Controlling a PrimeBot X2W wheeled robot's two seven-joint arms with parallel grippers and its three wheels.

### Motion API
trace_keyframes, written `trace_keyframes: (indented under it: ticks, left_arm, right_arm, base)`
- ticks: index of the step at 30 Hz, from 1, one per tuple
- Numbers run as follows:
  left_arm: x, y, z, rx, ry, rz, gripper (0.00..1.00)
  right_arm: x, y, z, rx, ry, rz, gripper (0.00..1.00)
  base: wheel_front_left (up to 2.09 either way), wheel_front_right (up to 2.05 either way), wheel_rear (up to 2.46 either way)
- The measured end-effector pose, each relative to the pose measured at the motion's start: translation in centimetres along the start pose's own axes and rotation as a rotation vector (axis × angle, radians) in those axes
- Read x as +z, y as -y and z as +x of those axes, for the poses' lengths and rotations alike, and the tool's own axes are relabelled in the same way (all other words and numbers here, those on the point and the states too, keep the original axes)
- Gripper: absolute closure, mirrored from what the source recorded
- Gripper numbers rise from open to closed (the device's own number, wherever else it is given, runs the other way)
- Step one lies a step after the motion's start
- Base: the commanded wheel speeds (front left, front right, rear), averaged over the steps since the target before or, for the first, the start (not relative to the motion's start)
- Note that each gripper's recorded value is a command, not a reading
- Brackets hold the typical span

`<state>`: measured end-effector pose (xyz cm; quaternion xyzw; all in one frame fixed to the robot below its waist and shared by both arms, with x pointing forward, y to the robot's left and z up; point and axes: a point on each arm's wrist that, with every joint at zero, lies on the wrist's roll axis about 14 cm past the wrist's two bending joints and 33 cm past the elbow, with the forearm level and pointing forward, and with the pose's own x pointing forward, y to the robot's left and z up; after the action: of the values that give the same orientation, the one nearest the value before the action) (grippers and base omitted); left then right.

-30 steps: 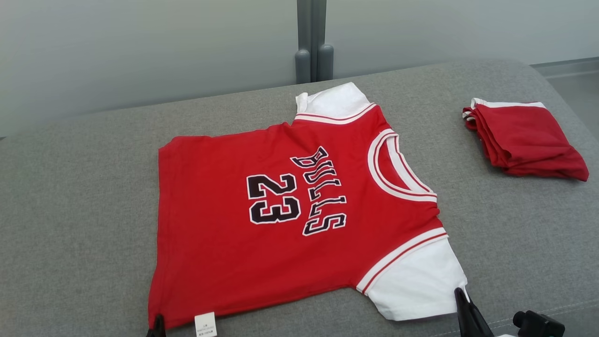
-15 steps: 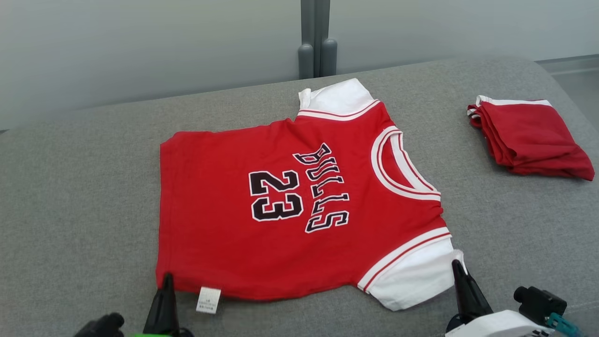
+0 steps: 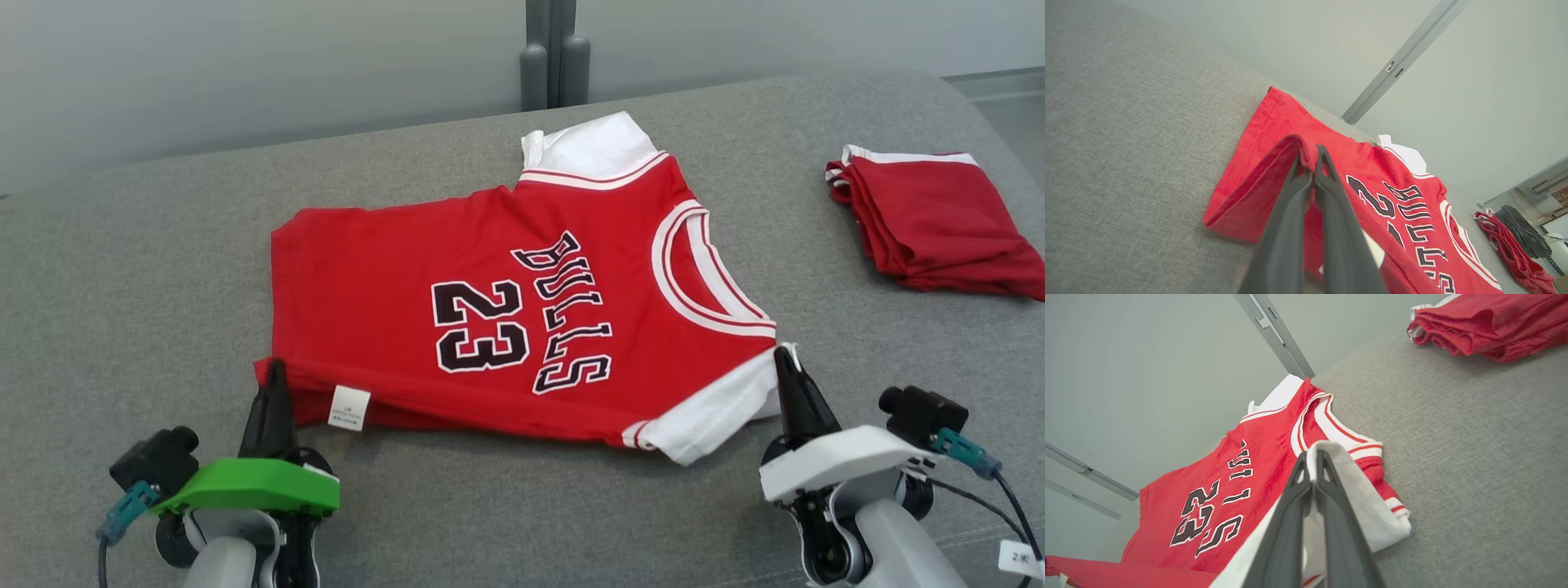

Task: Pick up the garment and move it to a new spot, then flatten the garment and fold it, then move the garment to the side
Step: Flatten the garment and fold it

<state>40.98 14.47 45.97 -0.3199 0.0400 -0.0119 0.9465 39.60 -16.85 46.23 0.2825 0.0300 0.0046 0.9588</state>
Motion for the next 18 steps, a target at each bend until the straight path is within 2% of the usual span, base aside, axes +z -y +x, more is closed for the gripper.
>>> trace_keyframes:
  ticks: [9,18]
  left_arm:
    - [-0.2,-1.1,3.8,0.052,-0.018,-0.001,1.00]
    - [-1.7,-2.1,5.1,0.086,-0.072,0.015,1.00]
  right_arm:
    - [-0.2,-1.1,5.5,0.024,-0.045,-0.043,1.00]
    - [-1.7,-0.7,8.4,0.005,-0.116,-0.093,1.00]
  base:
    - [0.00,0.00,0.00]
    - [0.00,0.00,0.00]
